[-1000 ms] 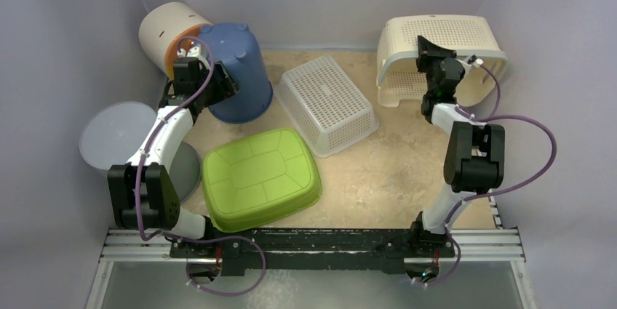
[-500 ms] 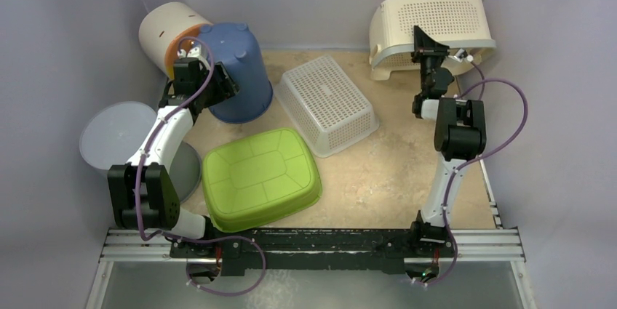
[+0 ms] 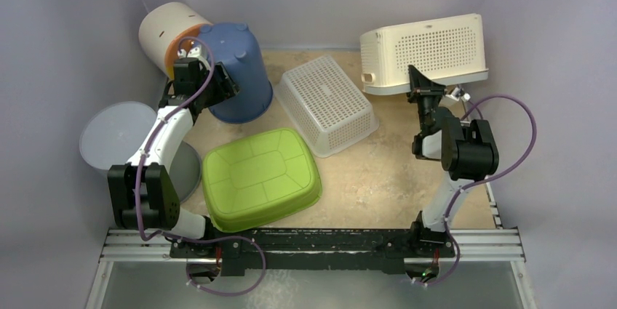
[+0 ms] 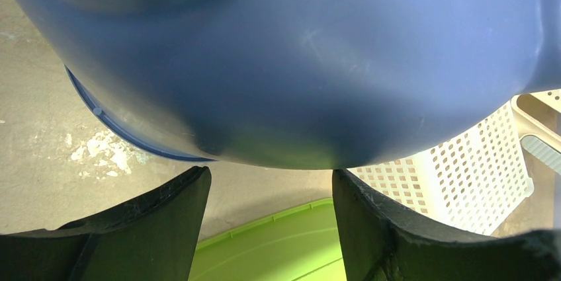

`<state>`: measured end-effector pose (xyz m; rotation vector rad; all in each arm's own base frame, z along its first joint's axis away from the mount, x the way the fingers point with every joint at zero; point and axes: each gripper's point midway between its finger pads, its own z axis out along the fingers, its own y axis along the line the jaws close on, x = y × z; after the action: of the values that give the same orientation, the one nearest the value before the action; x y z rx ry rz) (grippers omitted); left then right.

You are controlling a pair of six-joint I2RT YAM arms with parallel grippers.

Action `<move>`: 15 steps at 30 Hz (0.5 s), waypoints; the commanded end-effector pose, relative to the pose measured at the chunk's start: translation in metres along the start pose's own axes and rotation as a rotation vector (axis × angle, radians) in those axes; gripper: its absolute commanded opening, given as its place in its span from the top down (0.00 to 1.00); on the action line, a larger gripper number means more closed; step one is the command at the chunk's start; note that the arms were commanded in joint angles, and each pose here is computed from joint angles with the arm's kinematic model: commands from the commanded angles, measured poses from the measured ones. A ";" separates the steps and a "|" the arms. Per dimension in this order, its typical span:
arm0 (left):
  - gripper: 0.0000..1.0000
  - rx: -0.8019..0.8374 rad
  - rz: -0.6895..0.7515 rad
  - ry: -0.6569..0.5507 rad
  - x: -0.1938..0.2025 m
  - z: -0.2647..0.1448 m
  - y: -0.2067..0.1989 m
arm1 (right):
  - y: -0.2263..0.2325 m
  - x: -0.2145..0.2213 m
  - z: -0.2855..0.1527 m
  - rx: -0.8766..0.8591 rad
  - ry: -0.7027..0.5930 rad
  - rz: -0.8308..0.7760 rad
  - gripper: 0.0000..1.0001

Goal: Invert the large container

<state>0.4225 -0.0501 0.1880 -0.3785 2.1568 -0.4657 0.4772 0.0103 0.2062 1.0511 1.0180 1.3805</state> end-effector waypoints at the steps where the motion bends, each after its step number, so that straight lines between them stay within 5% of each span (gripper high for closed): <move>1: 0.33 0.024 0.021 -0.059 -0.018 -0.004 -0.006 | -0.010 0.026 -0.051 -0.073 0.126 0.061 1.00; 10: 0.33 0.021 0.022 -0.053 -0.016 -0.005 -0.006 | -0.042 0.016 -0.083 0.075 0.055 0.150 0.60; 15: 0.33 0.024 0.019 -0.052 -0.016 -0.004 -0.006 | -0.043 0.008 -0.092 0.097 0.027 0.159 0.46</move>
<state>0.4225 -0.0502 0.1879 -0.3787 2.1569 -0.4663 0.4377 0.0042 0.1422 1.3394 1.0642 1.4085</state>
